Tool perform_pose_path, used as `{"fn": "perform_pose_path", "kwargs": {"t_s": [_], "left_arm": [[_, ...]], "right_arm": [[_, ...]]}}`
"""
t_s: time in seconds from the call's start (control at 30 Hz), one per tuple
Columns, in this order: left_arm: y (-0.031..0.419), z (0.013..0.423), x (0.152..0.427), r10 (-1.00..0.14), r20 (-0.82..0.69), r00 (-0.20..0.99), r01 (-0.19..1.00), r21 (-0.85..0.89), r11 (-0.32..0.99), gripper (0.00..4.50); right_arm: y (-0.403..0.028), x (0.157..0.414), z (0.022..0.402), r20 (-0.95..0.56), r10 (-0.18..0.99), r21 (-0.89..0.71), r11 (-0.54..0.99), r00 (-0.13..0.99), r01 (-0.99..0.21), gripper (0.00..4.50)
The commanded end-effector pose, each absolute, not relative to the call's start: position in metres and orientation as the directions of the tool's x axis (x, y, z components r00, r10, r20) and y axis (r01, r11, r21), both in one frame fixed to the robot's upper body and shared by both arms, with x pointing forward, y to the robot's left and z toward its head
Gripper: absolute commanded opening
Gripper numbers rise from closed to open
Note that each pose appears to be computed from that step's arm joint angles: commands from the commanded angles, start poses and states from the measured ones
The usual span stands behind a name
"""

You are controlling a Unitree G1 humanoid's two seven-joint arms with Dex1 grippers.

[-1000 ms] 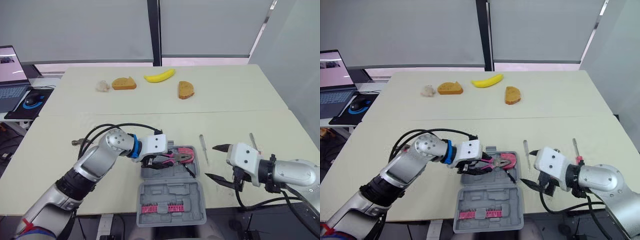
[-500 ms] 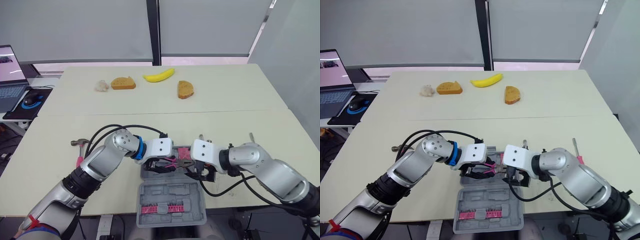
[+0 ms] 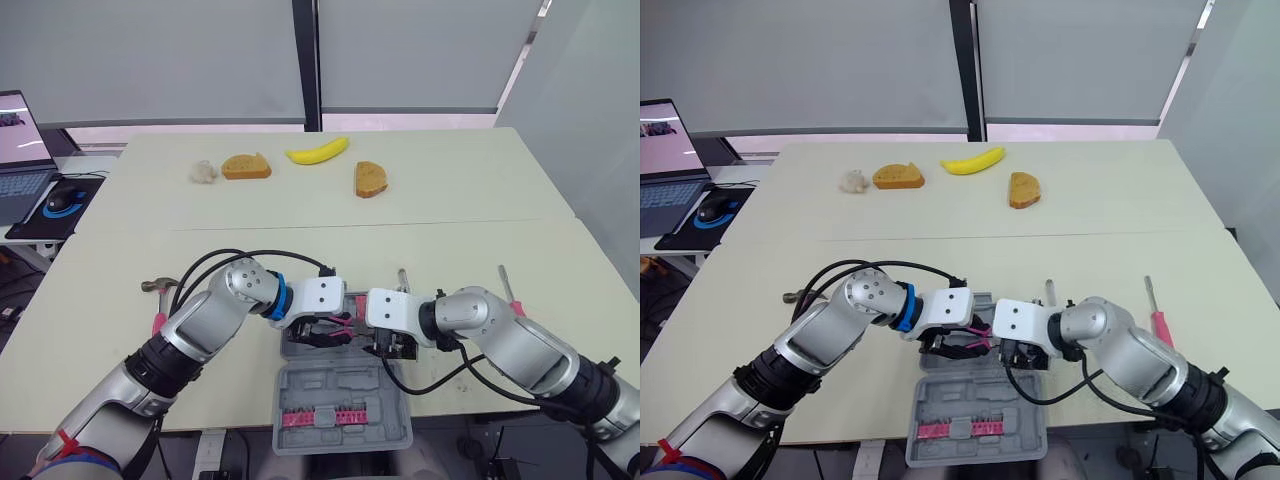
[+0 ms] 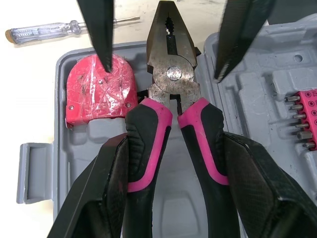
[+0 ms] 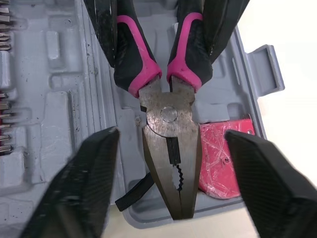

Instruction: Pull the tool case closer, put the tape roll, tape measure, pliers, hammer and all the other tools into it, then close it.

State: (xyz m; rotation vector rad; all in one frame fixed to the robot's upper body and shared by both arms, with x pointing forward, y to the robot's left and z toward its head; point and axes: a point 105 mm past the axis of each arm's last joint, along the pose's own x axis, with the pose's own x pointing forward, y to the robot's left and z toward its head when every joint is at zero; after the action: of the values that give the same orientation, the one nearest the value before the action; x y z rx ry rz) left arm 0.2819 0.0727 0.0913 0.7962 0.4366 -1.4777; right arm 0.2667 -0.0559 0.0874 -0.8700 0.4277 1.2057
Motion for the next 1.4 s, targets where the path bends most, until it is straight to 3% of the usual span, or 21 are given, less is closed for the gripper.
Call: {"fn": "perform_pose_path", "kwargs": {"t_s": [0.03, 0.2, 0.57, 0.6, 0.73, 0.77, 1.03, 1.23, 1.4], "left_arm": [[0.068, 0.105, 0.284, -0.725, -0.681, 0.106, 0.962, 0.254, -0.098, 2.46], [0.070, 0.104, 0.285, -0.719, -0.686, 0.111, 0.963, 0.253, -0.093, 2.46], [0.070, 0.108, 0.283, -0.738, -0.670, 0.077, 0.964, 0.238, -0.116, 2.45], [0.073, 0.110, 0.284, -0.738, -0.670, 0.080, 0.964, 0.241, -0.115, 3.17], [0.099, 0.123, 0.288, -0.752, -0.651, 0.107, 0.969, 0.239, -0.069, 4.38], [0.108, 0.125, 0.287, -0.754, -0.647, 0.116, 0.969, 0.240, -0.057, 4.48], [0.170, 0.125, 0.266, -0.774, -0.612, 0.163, 0.966, 0.258, -0.001, 4.50], [0.200, 0.115, 0.242, -0.805, -0.571, 0.164, 0.963, 0.270, 0.005, 4.50], [0.209, 0.109, 0.239, -0.817, -0.533, 0.221, 0.947, 0.319, 0.048, 4.50]], "right_arm": [[-0.048, 0.268, 0.096, -0.683, 0.650, -0.389, 0.063, 0.334, -0.919, 2.32], [-0.046, 0.270, 0.097, -0.679, 0.656, -0.397, 0.050, 0.330, -0.916, 1.24], [-0.048, 0.272, 0.103, -0.664, 0.668, -0.421, 0.038, 0.337, -0.906, 1.24], [-0.049, 0.272, 0.104, -0.662, 0.669, -0.424, 0.040, 0.340, -0.905, 1.24], [-0.056, 0.271, 0.112, -0.657, 0.668, -0.437, 0.040, 0.349, -0.899, 1.24], [-0.057, 0.271, 0.113, -0.658, 0.667, -0.439, 0.036, 0.349, -0.898, 1.24], [-0.062, 0.273, 0.114, -0.693, 0.638, -0.439, -0.005, 0.335, -0.899, 1.24], [-0.054, 0.277, 0.106, -0.731, 0.611, -0.415, -0.044, 0.304, -0.909, 1.24], [-0.041, 0.280, 0.091, -0.769, 0.582, -0.378, -0.080, 0.265, -0.922, 1.24]]}}
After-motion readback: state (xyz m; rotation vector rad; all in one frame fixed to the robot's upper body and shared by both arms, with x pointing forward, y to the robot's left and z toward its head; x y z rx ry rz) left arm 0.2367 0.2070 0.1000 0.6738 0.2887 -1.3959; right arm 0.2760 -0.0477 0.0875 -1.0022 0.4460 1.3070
